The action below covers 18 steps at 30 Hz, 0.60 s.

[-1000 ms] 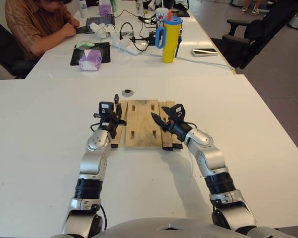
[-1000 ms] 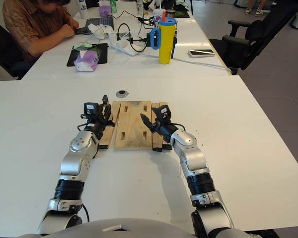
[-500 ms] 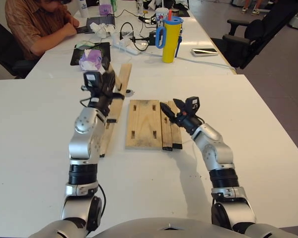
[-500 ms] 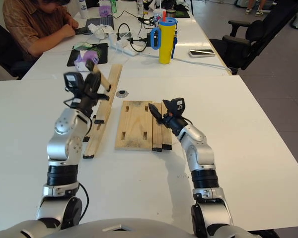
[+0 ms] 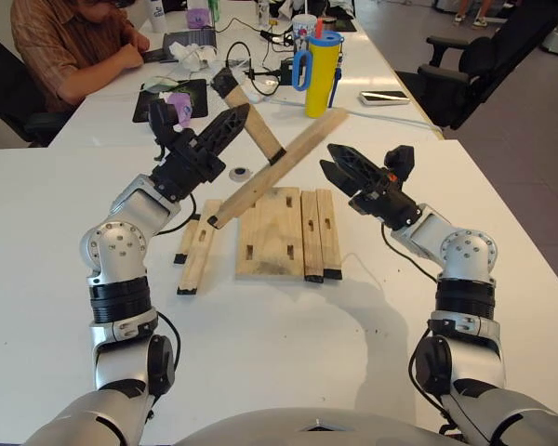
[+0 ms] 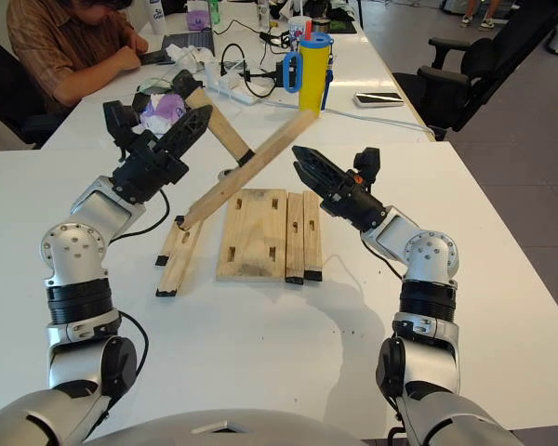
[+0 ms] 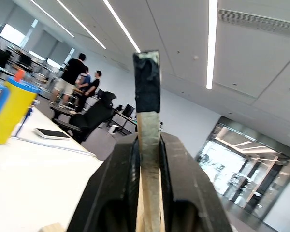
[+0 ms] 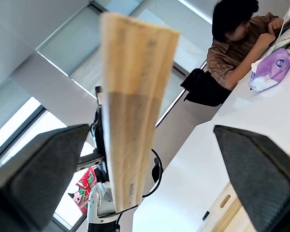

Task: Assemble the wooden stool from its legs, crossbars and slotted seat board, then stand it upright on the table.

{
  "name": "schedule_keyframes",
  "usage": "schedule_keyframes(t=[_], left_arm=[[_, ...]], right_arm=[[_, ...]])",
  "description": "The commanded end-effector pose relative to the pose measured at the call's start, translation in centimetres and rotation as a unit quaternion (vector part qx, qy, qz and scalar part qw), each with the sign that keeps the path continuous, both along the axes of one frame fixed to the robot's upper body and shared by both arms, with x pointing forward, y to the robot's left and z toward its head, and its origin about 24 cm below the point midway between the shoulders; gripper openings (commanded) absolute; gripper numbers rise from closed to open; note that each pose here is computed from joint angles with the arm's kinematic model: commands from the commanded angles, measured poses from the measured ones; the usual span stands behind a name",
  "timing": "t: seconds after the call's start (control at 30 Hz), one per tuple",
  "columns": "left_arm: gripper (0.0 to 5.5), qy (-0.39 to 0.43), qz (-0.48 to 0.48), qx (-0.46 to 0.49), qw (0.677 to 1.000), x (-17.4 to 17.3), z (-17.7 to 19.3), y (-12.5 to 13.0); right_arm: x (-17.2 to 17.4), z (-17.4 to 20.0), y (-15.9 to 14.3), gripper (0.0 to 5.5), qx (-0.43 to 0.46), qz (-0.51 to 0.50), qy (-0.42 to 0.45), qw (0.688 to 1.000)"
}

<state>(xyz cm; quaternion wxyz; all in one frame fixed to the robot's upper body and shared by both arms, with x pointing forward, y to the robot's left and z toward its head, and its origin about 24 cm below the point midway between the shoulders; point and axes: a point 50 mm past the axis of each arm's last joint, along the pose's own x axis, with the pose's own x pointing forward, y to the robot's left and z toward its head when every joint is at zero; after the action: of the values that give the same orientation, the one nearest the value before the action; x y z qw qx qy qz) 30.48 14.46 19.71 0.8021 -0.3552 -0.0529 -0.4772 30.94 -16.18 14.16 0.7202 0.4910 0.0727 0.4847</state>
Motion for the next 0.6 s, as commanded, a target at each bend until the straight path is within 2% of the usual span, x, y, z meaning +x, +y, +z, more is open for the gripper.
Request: schedule_keyframes(t=[0.03,0.13,0.23,0.6], left_arm=[[0.42,0.010,-0.027,-0.012,1.000,0.0,0.4,-0.2],[0.42,0.026,-0.042,-0.024,0.998,-0.1,0.1,-0.3],[0.42,0.036,-0.054,-0.032,0.997,-0.2,-0.1,-0.4],[0.42,0.042,-0.043,-0.033,0.998,-0.1,-0.2,-0.4]], right_arm=[[0.1,1.1,0.3,4.76,0.011,0.015,-0.014,1.000],[-0.4,1.7,0.4,4.76,0.024,0.032,-0.029,0.999],[-0.7,1.8,0.2,4.38,0.035,0.042,-0.033,0.998],[-1.4,2.4,0.2,2.57,0.071,0.058,-0.063,0.994]])
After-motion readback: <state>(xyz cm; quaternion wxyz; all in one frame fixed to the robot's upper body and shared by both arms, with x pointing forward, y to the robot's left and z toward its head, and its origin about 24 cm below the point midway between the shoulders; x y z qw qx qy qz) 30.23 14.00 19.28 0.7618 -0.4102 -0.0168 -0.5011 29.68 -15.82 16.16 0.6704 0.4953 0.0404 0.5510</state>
